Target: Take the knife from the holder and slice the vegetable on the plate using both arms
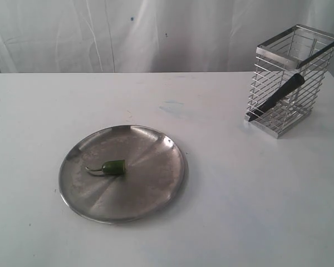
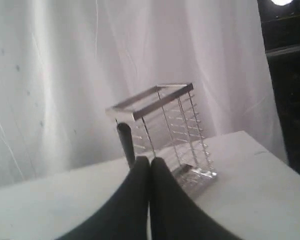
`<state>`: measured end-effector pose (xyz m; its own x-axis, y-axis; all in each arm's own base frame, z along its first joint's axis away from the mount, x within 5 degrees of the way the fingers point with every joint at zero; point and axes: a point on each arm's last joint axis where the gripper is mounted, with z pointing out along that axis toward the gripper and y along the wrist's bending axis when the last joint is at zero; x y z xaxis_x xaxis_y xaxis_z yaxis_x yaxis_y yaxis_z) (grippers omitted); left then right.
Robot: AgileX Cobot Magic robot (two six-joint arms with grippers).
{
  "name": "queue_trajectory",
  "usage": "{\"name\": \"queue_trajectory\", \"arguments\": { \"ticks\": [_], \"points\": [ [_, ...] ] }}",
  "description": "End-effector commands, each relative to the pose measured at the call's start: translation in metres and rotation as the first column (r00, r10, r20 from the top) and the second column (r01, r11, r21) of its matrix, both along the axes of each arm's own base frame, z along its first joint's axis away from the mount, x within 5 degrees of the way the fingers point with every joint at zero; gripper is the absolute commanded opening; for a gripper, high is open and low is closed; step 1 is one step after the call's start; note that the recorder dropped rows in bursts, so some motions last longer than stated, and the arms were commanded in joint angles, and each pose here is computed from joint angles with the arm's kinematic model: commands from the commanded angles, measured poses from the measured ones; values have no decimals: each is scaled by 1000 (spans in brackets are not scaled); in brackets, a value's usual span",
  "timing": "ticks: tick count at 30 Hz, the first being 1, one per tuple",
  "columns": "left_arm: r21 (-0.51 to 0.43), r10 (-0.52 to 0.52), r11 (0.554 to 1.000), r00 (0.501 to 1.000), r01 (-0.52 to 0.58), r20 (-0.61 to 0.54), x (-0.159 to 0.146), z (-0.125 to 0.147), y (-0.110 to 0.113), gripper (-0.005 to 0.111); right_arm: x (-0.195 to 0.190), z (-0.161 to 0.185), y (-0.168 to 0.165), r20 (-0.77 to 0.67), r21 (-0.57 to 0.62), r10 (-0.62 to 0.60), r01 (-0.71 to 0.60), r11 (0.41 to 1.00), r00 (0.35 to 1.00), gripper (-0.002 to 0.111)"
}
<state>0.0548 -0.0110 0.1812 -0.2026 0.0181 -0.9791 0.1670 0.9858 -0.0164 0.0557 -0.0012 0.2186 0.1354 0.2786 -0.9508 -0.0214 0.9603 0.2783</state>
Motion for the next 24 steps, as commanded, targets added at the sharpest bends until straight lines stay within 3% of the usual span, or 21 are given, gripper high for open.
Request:
{"name": "queue_trajectory", "arguments": {
  "ticks": [1,4,5,7,9,10,12,14,17,19,20,22,24],
  "points": [
    [-124,35,992,997,-26,68,1,7,1,0,-5,18,-3,222,193,-10,-34,981,975,0],
    [-231,69,972,988,-35,139,2,15,2,0,-24,48,-9,590,342,-49,-194,920,806,0],
    [-293,88,956,980,-33,177,2,20,3,0,-41,68,-10,760,320,-56,-298,899,647,0],
    [-413,128,911,955,-6,267,1,31,5,0,-71,108,-8,916,177,-34,-328,928,399,0],
    [-472,170,880,897,49,409,-2,46,9,0,-87,159,1,945,40,45,-252,967,325,0],
    [-477,189,875,856,75,481,-4,53,10,0,-86,179,7,924,-36,99,-175,984,368,0],
    [-444,203,892,803,84,561,-8,60,12,0,-62,219,19,777,-268,182,55,962,603,0],
    [-351,180,936,821,27,542,-5,58,11,0,-18,237,18,547,-446,141,146,883,825,0],
    [-147,104,988,915,-50,390,5,49,7,0,54,223,-2,156,-452,-85,148,879,984,0],
    [-9,54,999,964,-54,261,11,39,4,0,90,191,-20,-188,-404,-258,165,900,948,0],
    [10,44,999,975,-47,217,12,36,3,0,104,169,-26,-371,-351,-312,179,919,875,0],
    [-4,34,999,987,-34,157,14,35,2,0,123,127,-30,-663,-276,-334,195,941,670,0],
    [-15,23,1000,990,-22,137,14,39,1,0,138,89,-29,-840,-289,-309,114,951,447,0]
  ]
}}
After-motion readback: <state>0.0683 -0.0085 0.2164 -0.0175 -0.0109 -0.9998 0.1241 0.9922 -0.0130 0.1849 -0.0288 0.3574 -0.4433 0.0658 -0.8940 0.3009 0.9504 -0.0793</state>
